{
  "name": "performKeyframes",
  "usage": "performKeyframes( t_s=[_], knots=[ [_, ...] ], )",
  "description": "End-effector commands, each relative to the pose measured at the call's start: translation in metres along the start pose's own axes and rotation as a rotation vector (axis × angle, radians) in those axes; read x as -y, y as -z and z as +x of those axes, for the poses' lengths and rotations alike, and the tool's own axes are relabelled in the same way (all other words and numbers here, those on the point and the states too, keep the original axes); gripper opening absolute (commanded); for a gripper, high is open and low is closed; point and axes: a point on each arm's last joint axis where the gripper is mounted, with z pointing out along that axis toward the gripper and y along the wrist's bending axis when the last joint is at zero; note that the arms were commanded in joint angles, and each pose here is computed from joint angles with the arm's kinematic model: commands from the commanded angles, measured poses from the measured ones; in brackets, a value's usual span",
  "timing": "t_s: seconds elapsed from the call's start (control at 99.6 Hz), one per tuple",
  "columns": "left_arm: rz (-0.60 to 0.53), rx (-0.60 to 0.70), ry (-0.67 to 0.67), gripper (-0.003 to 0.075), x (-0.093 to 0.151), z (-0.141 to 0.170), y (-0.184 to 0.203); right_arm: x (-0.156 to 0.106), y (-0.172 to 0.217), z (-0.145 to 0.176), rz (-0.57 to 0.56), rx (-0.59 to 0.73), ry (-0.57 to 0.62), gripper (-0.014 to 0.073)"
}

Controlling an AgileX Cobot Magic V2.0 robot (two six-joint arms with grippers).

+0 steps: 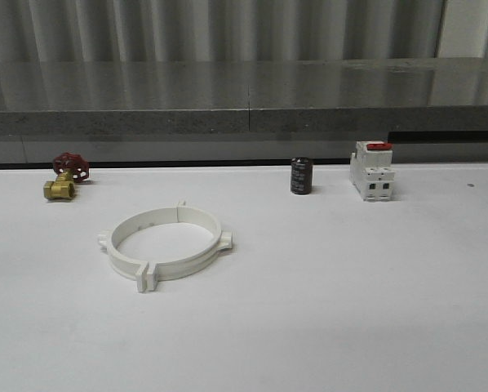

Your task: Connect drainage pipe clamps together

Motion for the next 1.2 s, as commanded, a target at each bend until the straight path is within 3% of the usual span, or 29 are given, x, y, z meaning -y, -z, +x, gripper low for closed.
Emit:
performKeyframes(
  t_s=[0.0, 0.612, 0.863, 1.064, 1.194],
  knots=[
    [0.014, 0.095, -0.003, -0.002, 0.002, -0.015, 0.003, 0.0, 0.005, -0.011, -0.002, 0.08, 0.02, -0.0066],
    [0.014, 0.095, -0.003, -0.002, 0.002, -0.015, 0.003, -0.001, 0.003, -0.01, -0.013, 0.102, 0.024, -0.0066],
    [0.014, 0.095, -0.003, -0.002, 0.002, -0.015, 0.003, -0.003, 0.013, 0.002, -0.129, 0.322, 0.025, -0.0066],
    [0.014, 0.095, -0.003, -0.002, 0.002, -0.015, 0.003, -0.002, 0.026, 0.025, -0.199, 0.506, 0.161, -0.0066],
    [0.014, 0.095, -0.003, -0.002, 0.002, -0.015, 0.003, 0.004, 0.028, 0.043, -0.183, 0.591, 0.113, -0.0066]
  ],
)
